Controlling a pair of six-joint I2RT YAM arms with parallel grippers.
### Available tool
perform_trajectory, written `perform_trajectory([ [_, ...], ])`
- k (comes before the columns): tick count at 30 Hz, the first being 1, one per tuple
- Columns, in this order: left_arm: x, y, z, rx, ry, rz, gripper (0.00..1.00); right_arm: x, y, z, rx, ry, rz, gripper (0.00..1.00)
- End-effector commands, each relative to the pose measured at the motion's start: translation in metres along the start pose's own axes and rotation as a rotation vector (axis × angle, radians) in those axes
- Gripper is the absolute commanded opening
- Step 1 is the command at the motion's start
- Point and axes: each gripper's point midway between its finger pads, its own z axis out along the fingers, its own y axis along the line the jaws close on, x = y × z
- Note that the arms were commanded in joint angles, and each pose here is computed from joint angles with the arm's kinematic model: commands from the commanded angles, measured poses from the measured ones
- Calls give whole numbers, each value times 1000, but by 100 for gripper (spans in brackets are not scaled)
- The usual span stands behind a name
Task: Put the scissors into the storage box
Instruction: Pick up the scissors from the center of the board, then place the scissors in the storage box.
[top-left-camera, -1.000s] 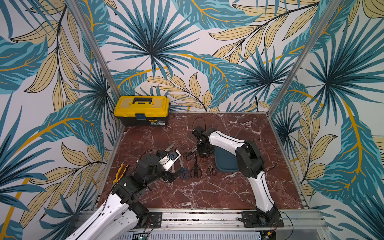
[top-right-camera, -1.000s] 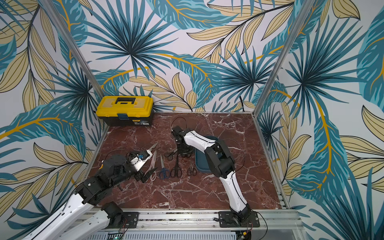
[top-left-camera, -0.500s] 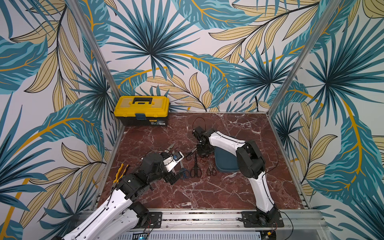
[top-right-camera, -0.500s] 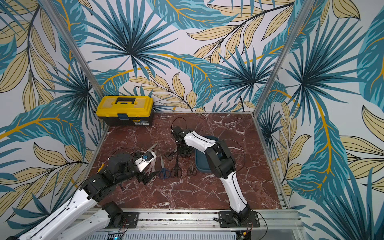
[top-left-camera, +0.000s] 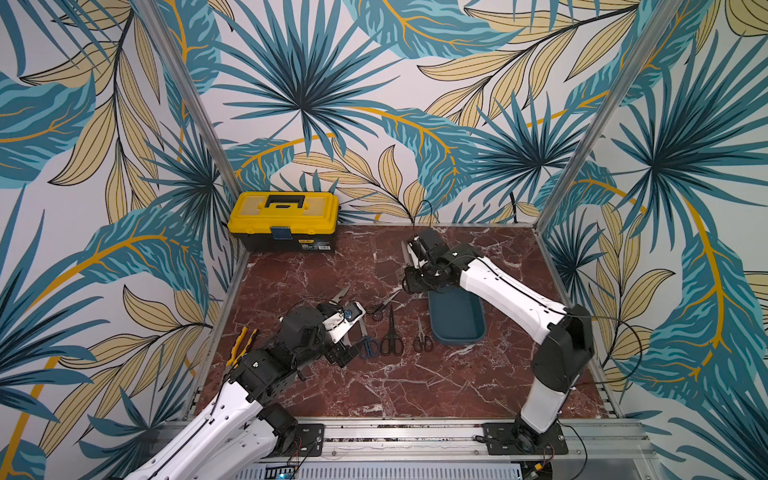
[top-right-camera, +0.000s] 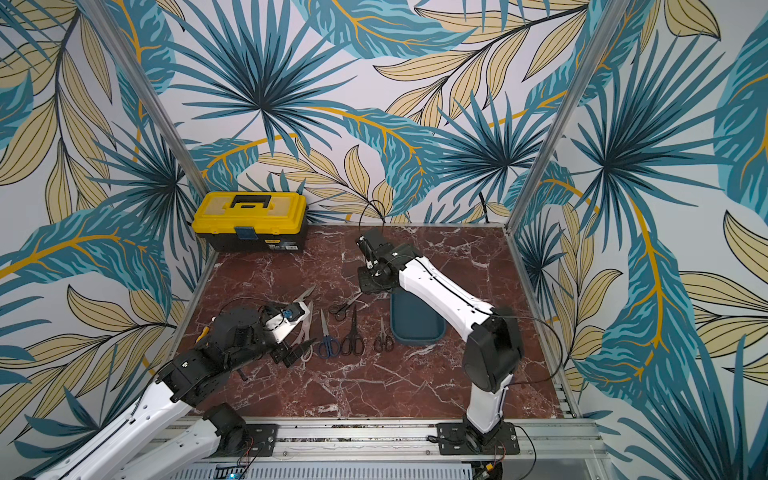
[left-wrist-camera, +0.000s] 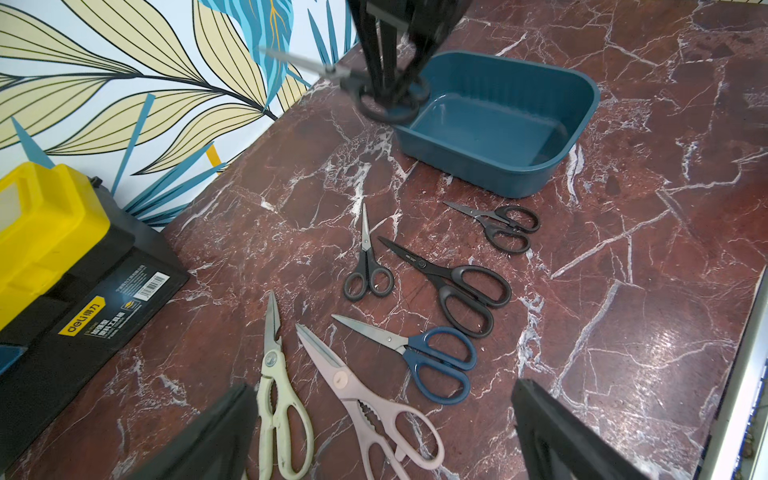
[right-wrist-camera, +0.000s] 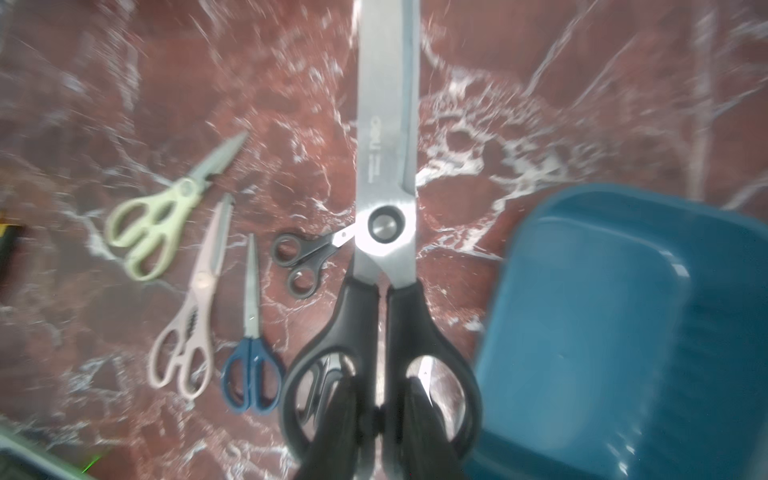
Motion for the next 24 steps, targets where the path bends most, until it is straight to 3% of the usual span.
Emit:
perform_trajectory([
  [1, -1, -5, 3, 32, -16, 13, 100, 28, -40, -2, 104, 49, 44, 11],
  [7, -6, -3, -6, -2, -80, 60, 100, 84, -92, 9, 163, 178, 135, 11],
  [11, -7, 0, -13, -42, -138, 96, 100, 108, -99, 24, 163, 261, 100, 11],
  [24, -4, -4, -9, -10, -107, 98, 100, 134, -121, 81, 243, 363, 114, 12],
])
